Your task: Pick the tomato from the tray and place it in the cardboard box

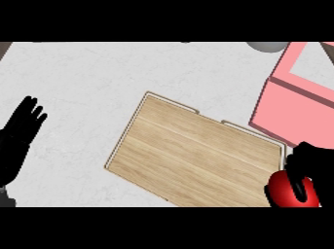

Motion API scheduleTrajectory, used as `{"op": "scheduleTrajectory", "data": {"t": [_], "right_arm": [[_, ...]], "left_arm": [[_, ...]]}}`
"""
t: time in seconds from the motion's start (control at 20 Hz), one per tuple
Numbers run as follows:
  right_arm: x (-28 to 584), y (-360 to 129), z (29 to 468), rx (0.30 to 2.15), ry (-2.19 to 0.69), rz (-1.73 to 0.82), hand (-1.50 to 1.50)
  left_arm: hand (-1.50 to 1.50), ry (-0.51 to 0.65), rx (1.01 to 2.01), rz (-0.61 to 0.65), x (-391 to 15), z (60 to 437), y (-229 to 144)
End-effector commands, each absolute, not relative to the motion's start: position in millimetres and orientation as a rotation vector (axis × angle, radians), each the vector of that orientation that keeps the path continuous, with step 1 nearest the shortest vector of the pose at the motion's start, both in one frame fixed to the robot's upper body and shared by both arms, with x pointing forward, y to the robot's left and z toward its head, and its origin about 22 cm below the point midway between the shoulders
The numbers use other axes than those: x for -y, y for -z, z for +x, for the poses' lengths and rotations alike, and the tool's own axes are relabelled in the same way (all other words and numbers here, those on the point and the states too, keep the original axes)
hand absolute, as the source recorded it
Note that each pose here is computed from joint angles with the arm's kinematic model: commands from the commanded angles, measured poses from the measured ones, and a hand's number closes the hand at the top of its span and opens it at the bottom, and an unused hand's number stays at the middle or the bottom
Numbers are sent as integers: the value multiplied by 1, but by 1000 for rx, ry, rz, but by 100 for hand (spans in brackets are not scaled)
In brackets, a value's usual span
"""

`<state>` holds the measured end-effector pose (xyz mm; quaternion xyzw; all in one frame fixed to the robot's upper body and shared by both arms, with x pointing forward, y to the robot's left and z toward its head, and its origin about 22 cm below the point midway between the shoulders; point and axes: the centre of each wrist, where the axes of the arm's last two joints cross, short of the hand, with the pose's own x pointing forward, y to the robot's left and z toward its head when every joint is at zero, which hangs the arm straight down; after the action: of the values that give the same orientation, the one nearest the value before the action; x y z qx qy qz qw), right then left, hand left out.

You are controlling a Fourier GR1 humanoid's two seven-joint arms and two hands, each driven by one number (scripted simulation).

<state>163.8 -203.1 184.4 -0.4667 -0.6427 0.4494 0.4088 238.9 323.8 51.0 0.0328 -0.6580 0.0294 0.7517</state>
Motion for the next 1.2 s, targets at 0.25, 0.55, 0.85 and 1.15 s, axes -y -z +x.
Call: {"op": "scheduleTrajectory", "data": {"t": [0.25,0.55,0.85,1.15], "right_arm": [[241,-250,167,1698,-1038,-1219,150],[285,-244,183,1708,-1033,-1174,150],[297,-198,246,1680,-1031,-1137,150],[306,-175,276,1593,-1066,-1038,150]], "left_arm": [[0,-49,1430,52,-313,230,-47],[0,-61,1437,62,-330,232,-48],[0,-67,1455,42,-314,226,-53],[0,-50,1454,50,-320,252,-53]]}}
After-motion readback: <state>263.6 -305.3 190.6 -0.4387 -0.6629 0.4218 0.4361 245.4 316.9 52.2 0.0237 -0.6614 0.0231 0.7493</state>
